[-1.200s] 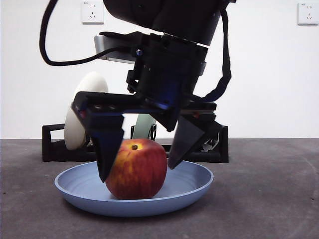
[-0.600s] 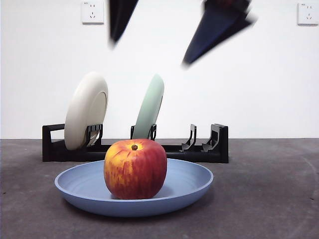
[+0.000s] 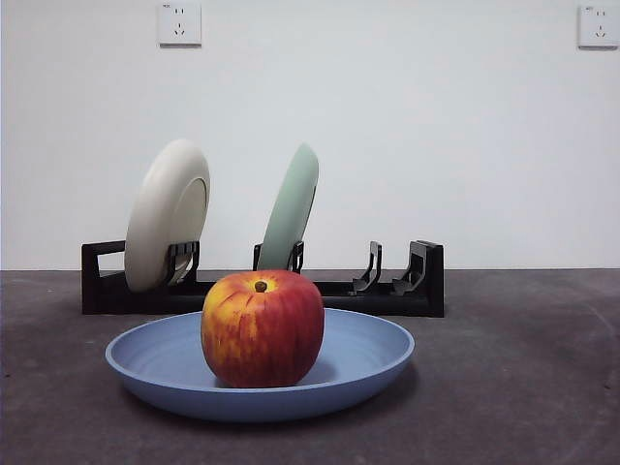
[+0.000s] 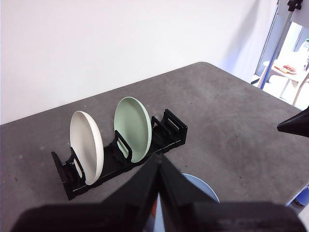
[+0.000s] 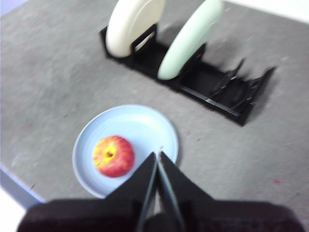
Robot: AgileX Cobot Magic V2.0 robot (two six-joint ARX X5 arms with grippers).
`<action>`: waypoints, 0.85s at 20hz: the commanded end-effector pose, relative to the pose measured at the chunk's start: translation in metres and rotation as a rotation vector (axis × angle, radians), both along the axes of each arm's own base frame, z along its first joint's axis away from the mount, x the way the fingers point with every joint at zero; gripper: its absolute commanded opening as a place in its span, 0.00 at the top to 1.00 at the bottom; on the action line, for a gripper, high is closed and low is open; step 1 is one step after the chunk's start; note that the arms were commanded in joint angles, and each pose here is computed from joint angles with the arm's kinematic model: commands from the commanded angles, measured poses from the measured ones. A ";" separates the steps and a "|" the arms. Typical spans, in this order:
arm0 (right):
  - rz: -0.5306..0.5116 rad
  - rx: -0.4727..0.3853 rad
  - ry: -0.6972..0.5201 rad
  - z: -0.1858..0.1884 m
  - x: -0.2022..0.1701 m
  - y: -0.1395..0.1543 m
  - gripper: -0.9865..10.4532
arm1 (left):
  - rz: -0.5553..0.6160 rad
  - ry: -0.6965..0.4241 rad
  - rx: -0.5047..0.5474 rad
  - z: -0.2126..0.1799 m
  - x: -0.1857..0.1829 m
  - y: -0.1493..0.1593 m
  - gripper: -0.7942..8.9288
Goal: Take the blue plate from the plate rack,put the plate on the table,take the apple from the table,put the apple in the plate
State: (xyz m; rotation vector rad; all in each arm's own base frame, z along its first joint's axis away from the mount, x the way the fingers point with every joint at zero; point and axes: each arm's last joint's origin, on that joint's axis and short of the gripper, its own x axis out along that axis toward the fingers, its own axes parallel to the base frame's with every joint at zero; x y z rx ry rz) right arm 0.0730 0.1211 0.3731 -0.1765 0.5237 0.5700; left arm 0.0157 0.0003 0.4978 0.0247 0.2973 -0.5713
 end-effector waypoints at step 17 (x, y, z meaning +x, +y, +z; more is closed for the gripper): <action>-0.018 -0.053 0.020 -0.004 0.000 -0.002 0.91 | 0.139 -0.221 0.401 -0.041 0.048 -0.029 0.92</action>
